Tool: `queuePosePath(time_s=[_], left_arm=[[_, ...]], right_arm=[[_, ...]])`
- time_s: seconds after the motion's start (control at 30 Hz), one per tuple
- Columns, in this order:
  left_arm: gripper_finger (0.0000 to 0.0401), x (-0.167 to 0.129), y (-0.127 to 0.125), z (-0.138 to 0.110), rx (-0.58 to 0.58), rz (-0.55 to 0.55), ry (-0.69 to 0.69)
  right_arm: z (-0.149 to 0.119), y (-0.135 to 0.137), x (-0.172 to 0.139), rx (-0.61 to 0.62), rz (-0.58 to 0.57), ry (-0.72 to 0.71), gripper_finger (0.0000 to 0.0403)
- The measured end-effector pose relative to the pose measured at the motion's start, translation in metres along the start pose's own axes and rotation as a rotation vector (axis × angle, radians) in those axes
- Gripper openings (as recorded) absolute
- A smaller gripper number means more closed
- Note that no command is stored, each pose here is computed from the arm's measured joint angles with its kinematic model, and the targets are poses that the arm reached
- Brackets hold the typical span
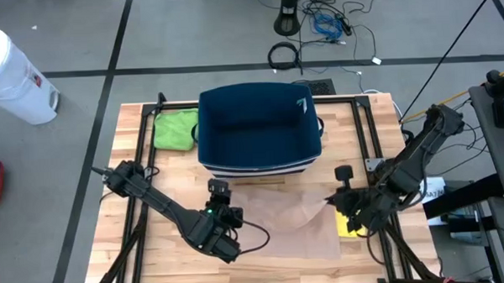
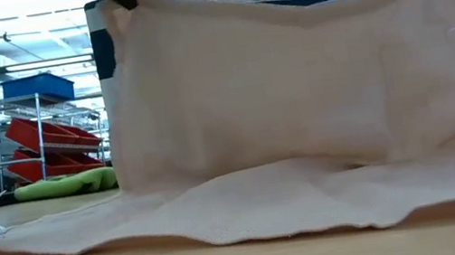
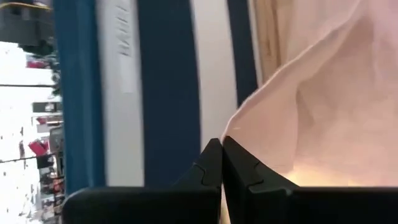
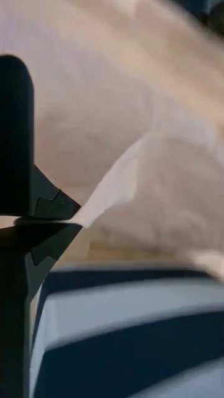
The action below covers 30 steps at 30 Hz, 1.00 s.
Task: Fold towel
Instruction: Fold the light brown towel
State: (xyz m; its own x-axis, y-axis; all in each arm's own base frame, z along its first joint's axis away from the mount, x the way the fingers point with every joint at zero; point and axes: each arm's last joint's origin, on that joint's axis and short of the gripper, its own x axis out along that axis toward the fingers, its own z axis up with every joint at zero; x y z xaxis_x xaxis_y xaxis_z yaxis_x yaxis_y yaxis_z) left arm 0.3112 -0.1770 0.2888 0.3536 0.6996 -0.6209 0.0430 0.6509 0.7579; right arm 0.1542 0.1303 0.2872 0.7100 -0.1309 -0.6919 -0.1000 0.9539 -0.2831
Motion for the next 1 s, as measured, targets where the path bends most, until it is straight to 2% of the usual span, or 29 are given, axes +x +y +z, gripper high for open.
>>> queuePosePath(time_s=[0.1, 0.33, 0.43, 0.53, 0.73, 0.87, 1.0], left_arm=[[0.0000, -0.003, -0.001, 0.000, -0.028, 0.046, -0.033], [0.0000, -0.002, 0.000, 0.000, -0.046, 0.068, -0.040], [0.0000, -0.003, 0.000, 0.000, -0.037, 0.062, -0.039], [0.0000, -0.003, -0.003, -0.001, -0.004, -0.039, 0.010], [0.0000, -0.002, -0.008, -0.003, 0.002, -0.220, 0.096], [0.0000, -0.002, -0.011, -0.001, -0.007, -0.293, 0.095], [0.0000, 0.003, -0.023, 0.003, -0.002, -0.370, 0.062]], right_arm=[[-0.005, -0.003, 0.001, -0.005, -0.072, 0.032, 0.0000], [-0.008, -0.010, 0.001, 0.011, -0.210, 0.020, 0.0000], [-0.009, -0.011, 0.000, 0.015, -0.225, 0.018, 0.0000], [-0.008, -0.009, 0.001, 0.006, -0.148, 0.045, 0.0000], [-0.005, 0.000, 0.001, -0.001, 0.084, 0.088, 0.0000], [-0.003, 0.005, 0.001, 0.009, 0.213, 0.106, 0.0000], [-0.001, 0.013, 0.006, 0.011, 0.290, 0.132, 0.0000]])
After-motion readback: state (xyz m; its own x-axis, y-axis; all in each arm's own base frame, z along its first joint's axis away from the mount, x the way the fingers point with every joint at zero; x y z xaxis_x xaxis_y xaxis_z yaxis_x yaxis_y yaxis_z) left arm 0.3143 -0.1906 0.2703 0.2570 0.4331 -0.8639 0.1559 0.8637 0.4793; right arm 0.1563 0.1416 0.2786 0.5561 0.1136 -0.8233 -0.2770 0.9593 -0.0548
